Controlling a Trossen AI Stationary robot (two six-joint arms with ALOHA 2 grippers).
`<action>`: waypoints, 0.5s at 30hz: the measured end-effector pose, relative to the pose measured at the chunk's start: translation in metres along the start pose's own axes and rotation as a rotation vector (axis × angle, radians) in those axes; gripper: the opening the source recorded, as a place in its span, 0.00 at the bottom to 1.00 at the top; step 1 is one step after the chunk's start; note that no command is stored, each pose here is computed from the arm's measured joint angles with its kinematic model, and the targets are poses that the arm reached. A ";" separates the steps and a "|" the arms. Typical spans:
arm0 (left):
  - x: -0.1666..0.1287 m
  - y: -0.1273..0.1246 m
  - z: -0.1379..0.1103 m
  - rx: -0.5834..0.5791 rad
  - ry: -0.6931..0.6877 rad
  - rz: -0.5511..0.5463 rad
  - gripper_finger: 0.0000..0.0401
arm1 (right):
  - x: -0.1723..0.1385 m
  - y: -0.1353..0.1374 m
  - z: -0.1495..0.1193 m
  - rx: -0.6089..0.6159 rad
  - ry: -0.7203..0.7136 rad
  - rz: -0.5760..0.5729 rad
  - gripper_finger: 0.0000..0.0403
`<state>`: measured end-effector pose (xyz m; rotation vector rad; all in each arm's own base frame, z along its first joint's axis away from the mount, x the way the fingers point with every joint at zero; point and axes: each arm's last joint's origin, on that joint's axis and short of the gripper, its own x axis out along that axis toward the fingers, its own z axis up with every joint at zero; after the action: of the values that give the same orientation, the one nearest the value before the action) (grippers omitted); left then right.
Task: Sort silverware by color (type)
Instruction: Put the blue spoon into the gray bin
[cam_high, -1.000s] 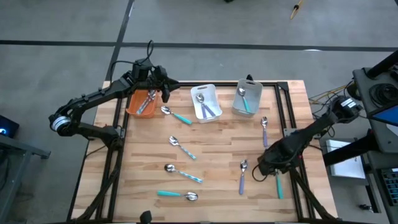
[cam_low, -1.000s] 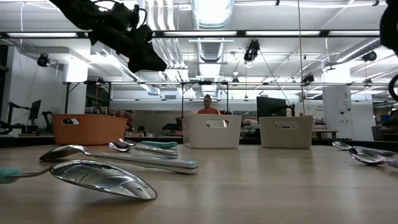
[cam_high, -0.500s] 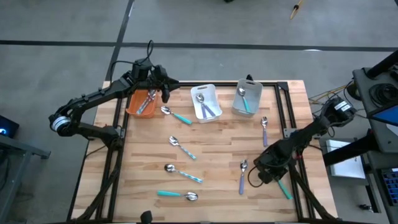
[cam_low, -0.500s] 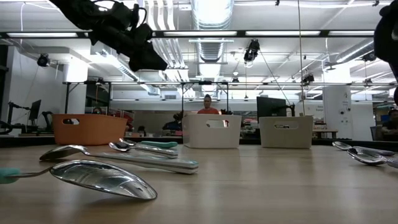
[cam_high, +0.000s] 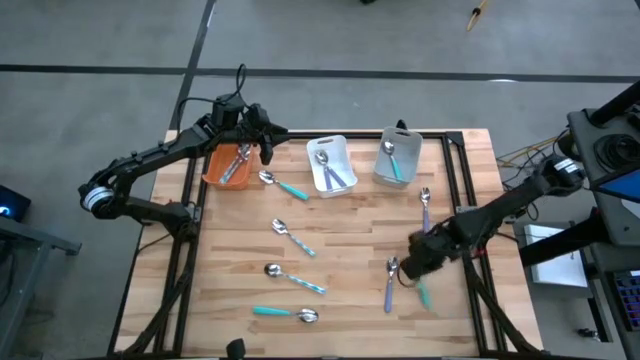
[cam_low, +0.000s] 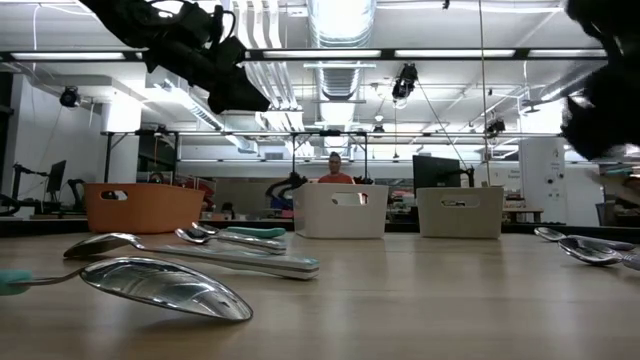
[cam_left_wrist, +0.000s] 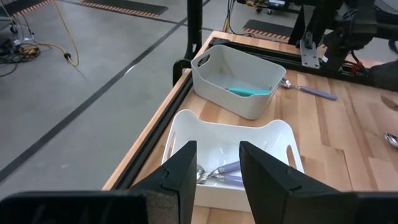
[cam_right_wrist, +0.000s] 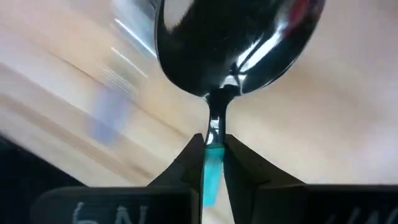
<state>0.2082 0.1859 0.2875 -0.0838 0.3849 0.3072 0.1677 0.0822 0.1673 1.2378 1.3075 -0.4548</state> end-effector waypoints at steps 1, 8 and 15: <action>0.000 0.000 0.000 0.001 -0.002 0.000 0.25 | -0.008 0.005 0.004 -0.022 -0.080 0.047 0.07; 0.000 0.000 0.001 0.002 -0.008 0.001 0.25 | -0.057 0.031 0.029 -0.269 -0.494 0.179 0.07; 0.000 0.000 -0.001 -0.019 -0.004 0.000 0.25 | -0.093 0.060 0.065 -0.526 -0.750 0.182 0.07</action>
<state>0.2082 0.1859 0.2862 -0.1019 0.3784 0.3108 0.2217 0.0134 0.2620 0.6295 0.6017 -0.3578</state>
